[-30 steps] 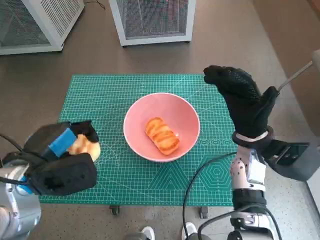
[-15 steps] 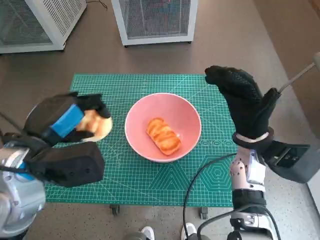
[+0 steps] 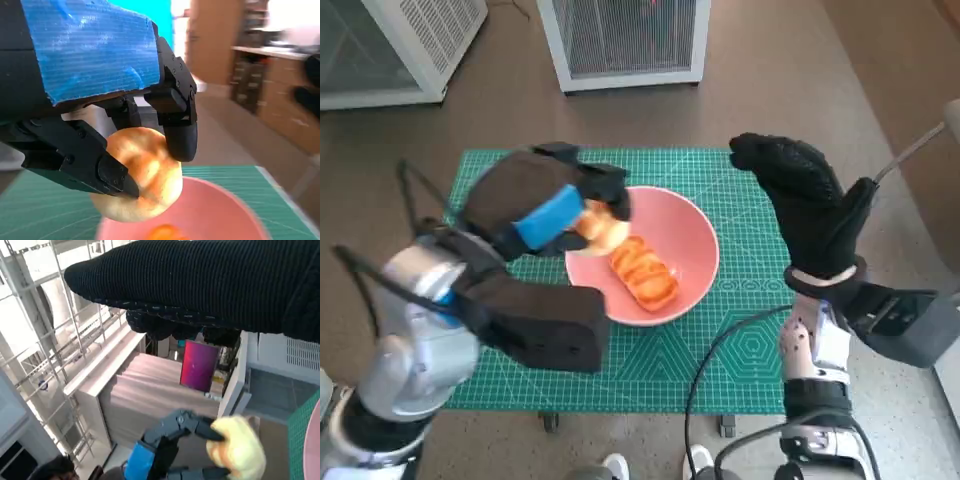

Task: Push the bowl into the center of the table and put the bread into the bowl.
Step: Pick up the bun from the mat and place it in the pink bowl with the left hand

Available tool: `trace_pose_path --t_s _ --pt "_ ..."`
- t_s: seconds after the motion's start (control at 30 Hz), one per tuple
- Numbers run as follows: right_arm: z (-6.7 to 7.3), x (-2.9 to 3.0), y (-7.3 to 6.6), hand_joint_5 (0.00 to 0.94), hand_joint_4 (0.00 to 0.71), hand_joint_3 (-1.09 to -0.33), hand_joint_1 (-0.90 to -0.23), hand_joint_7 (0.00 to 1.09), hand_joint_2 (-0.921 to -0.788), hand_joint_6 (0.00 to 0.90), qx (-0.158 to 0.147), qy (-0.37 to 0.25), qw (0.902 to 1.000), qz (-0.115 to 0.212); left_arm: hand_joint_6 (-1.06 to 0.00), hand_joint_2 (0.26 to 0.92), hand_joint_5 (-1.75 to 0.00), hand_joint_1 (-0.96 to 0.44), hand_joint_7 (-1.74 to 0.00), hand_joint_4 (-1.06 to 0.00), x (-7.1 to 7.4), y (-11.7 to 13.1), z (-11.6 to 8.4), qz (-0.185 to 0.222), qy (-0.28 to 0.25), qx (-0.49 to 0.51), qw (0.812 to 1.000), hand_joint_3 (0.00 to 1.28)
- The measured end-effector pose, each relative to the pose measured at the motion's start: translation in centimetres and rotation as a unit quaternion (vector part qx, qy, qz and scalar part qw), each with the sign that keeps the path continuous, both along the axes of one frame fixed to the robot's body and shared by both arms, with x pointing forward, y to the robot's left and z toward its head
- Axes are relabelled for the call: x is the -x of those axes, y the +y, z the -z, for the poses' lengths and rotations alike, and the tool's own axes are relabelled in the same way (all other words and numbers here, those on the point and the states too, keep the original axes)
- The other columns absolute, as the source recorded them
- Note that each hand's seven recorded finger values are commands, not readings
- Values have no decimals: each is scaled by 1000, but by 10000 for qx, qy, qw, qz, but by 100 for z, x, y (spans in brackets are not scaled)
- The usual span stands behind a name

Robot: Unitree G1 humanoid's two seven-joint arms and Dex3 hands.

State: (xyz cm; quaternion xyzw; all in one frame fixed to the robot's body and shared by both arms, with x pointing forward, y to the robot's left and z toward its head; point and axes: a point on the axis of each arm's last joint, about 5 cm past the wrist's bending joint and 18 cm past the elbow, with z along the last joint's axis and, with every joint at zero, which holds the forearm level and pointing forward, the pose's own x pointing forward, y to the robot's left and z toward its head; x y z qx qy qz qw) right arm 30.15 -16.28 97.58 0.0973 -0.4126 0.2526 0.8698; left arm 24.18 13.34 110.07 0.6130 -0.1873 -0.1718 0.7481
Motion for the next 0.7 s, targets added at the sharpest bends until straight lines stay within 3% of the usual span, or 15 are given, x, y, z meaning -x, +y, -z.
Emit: trace_pose_path --t_s 0.33,0.7 --pt "2 27 -39 0 229 -654 -620 20 -921 325 81 -51 9999 122 -669 919 -1240 3 -1048 -699 -212 -232 119 431 455 -64 9980 48" --pt "22 59 -91 0 227 -661 -606 19 -921 323 86 -26 9996 257 -597 920 -1262 2 -1124 -675 -383 -308 273 334 958 -175 9947 90"
